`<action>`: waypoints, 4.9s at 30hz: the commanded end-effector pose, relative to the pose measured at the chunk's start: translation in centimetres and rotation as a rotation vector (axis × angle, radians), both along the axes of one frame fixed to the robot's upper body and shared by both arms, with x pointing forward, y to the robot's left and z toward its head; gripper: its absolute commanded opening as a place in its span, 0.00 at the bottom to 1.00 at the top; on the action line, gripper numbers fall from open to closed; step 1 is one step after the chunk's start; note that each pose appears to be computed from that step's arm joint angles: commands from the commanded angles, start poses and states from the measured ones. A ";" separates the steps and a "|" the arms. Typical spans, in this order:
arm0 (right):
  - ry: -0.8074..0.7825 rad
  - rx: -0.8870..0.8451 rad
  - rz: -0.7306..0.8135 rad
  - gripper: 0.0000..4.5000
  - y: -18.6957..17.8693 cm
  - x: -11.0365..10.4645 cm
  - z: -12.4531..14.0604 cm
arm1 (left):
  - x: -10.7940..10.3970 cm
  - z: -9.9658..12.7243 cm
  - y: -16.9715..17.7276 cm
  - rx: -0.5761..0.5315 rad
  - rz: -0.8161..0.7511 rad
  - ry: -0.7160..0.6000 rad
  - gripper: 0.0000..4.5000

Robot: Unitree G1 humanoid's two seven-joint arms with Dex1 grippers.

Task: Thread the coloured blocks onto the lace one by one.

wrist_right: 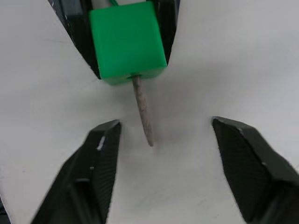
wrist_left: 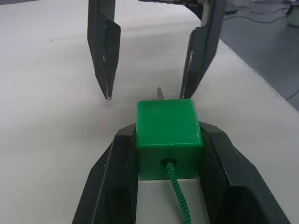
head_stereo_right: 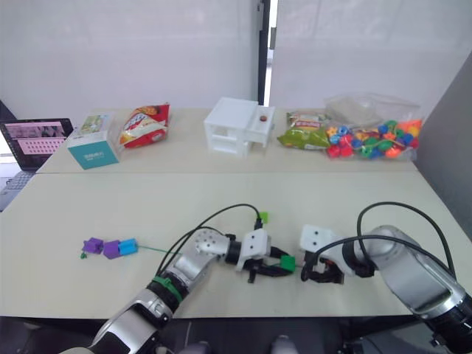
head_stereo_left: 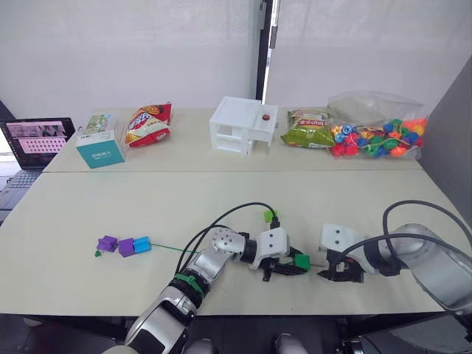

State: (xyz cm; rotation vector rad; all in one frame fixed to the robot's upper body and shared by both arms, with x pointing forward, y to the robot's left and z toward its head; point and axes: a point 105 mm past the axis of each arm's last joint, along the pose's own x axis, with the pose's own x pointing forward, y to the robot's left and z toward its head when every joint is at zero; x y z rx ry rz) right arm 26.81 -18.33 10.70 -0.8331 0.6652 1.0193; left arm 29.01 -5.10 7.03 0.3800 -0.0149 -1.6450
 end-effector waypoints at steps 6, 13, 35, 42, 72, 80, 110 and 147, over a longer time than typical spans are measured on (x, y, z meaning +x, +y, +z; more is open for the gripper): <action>0.031 0.012 0.025 0.01 0.8 0.0 -0.2 | 0.2 -0.5 1.0 0.038 0.001 -0.015 0.27; 0.022 0.013 0.110 0.00 1.5 0.9 0.7 | 1.5 -0.3 7.2 0.093 0.101 -0.038 0.27; 0.037 0.045 0.323 0.00 5.7 2.6 0.6 | -1.9 4.4 34.6 0.515 0.547 -0.004 0.38; 0.036 0.062 0.349 0.00 6.3 2.6 1.0 | -0.2 8.1 34.8 0.453 0.579 -0.078 0.91; 0.073 0.025 0.434 0.00 10.4 2.0 1.1 | -0.7 1.1 10.2 0.000 0.223 0.007 0.99; 0.070 -0.030 0.421 0.00 9.9 2.3 0.0 | -1.3 0.3 9.3 -0.028 0.235 0.029 0.99; 0.094 -0.038 0.404 0.00 9.1 1.4 -0.2 | -2.4 -0.2 8.7 -0.053 0.221 0.159 0.01; -0.328 0.766 -0.410 0.99 2.9 -0.5 0.5 | -2.2 0.0 10.0 -0.066 0.254 0.137 0.00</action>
